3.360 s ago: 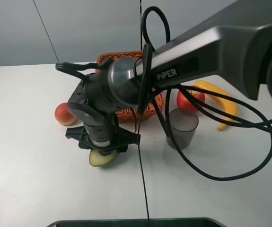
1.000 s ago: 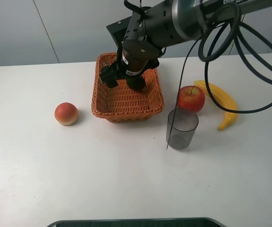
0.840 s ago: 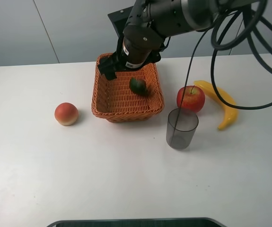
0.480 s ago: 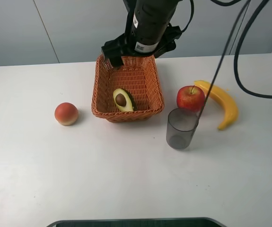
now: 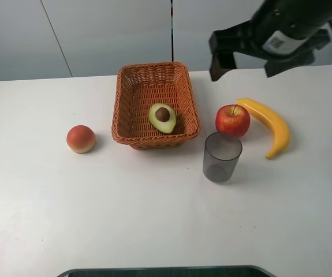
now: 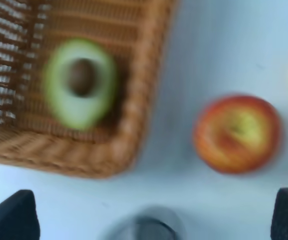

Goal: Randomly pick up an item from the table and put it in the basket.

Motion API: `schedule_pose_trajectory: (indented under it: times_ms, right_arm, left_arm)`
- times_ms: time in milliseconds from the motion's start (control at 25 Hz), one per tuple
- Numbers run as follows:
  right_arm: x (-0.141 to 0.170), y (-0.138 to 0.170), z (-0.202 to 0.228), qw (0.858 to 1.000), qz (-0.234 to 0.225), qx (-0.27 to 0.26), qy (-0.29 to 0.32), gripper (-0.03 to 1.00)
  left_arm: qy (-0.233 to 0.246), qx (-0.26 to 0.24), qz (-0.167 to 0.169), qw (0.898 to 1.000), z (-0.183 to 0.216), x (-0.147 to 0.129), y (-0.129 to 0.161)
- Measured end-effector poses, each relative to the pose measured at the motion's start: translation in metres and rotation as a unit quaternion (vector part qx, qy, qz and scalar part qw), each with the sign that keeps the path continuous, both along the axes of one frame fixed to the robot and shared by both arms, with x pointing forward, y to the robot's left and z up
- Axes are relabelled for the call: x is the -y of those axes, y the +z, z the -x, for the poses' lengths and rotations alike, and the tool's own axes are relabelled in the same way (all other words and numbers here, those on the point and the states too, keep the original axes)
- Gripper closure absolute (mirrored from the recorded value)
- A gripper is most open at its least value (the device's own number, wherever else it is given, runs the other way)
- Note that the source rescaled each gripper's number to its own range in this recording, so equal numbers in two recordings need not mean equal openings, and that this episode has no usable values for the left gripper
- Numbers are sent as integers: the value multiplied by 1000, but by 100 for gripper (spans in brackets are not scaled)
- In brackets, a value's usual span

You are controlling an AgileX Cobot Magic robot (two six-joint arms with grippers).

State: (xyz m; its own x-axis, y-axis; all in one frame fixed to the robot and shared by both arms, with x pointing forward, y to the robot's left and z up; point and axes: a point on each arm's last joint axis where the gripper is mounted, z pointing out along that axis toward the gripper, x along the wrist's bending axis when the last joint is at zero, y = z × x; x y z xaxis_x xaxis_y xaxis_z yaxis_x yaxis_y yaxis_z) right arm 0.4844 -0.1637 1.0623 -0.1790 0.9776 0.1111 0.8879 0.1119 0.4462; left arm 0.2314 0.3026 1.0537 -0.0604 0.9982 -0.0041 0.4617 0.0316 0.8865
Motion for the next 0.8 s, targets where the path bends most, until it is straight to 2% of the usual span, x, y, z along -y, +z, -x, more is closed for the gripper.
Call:
schedule_pose_trajectory:
  times_ms: [160, 320, 600, 800]
  right_arm:
    - [53, 9, 30, 999, 7, 7, -46, -3]
    - [92, 18, 68, 996, 9, 33, -86, -3]
    - [114, 37, 136, 988, -12, 119, -95, -3]
    - [127, 45, 184, 979, -8, 193, -72, -3]
  left_arm:
    - [0, 0, 0, 1000, 0, 0, 0]
    - [0, 0, 0, 1000, 0, 0, 0]
    - [0, 0, 0, 1000, 0, 0, 0]
    - [0, 0, 0, 1000, 0, 0, 0]
